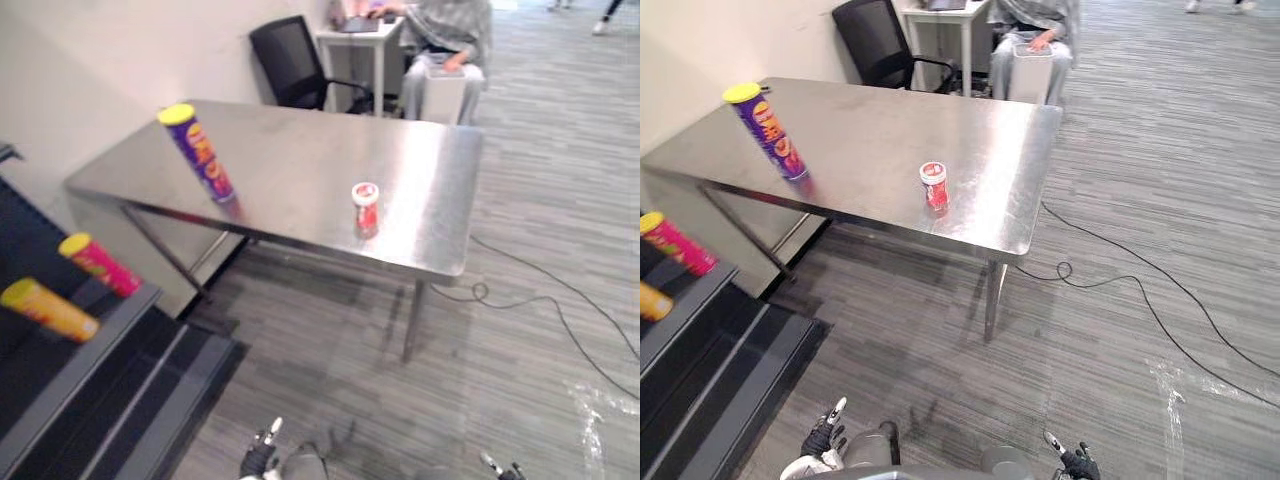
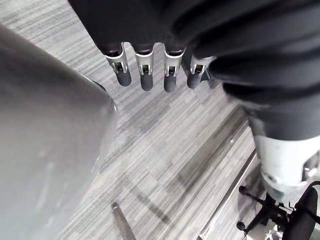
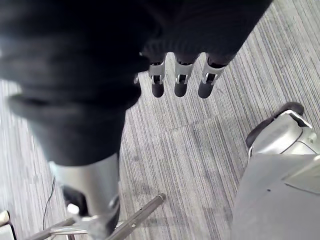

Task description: Put the gum and the chips on the shelf.

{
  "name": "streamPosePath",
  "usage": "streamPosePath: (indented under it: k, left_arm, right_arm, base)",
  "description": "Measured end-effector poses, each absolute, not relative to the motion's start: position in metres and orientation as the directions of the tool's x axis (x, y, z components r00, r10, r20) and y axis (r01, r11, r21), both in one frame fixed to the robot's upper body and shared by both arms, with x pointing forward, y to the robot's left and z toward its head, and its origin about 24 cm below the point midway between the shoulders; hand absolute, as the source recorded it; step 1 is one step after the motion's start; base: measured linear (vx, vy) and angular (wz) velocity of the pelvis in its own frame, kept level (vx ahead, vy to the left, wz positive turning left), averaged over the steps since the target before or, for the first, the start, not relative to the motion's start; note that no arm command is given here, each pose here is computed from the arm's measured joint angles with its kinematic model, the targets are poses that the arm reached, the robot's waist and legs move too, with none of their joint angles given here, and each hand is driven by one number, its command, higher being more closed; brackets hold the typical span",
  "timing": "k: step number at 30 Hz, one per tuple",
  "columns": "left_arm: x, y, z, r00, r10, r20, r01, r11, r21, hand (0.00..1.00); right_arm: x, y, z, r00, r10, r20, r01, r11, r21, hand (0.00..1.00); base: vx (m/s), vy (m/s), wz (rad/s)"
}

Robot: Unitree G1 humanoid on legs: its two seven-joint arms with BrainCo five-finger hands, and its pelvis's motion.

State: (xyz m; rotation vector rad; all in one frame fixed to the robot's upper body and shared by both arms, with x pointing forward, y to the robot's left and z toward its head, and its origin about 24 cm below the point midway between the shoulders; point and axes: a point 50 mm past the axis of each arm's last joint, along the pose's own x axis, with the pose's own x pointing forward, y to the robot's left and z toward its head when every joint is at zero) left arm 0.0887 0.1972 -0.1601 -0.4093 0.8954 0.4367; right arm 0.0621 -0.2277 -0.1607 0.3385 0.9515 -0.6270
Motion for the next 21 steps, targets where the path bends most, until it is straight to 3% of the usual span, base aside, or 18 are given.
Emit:
streamPosePath:
  k: [4,10,17,21]
  left_arm:
    - [0.079,0.209,-0.162,0.513,0.205,-0.834,-0.515,0.85,-0.108,0.0]
    - [0.075,0.203,-0.165,0.494,0.163,-0.854,-0.445,0.892,-0.087,0.0]
    - [0.077,0.206,-0.164,0.496,0.144,-0.857,-0.327,0.945,-0.031,0.0]
    - [0.068,0.208,-0.166,0.464,0.159,-0.871,-0.341,0.94,-0.01,0.0]
  right_arm:
    - [0.05,-0.211,-0.166,0.387,-0.32,-0.865,0.69,0.723,0.041,0.0]
    - [0.062,-0.216,-0.165,0.4,-0.314,-0.861,0.666,0.745,0.037,0.0]
    - [0.057,-0.229,-0.165,0.357,-0.346,-0.868,0.681,0.732,-0.012,0.0]
    - [0.052,-0.246,-0.163,0.31,-0.407,-0.859,0.772,0.635,-0.022,0.0]
  base:
    - [0.22,0.38,-0.7]
    - [0.08,0.22,-0.81]
    - [0.0,0.006,-0.19]
    - [-0.06,-0.051,0.26]
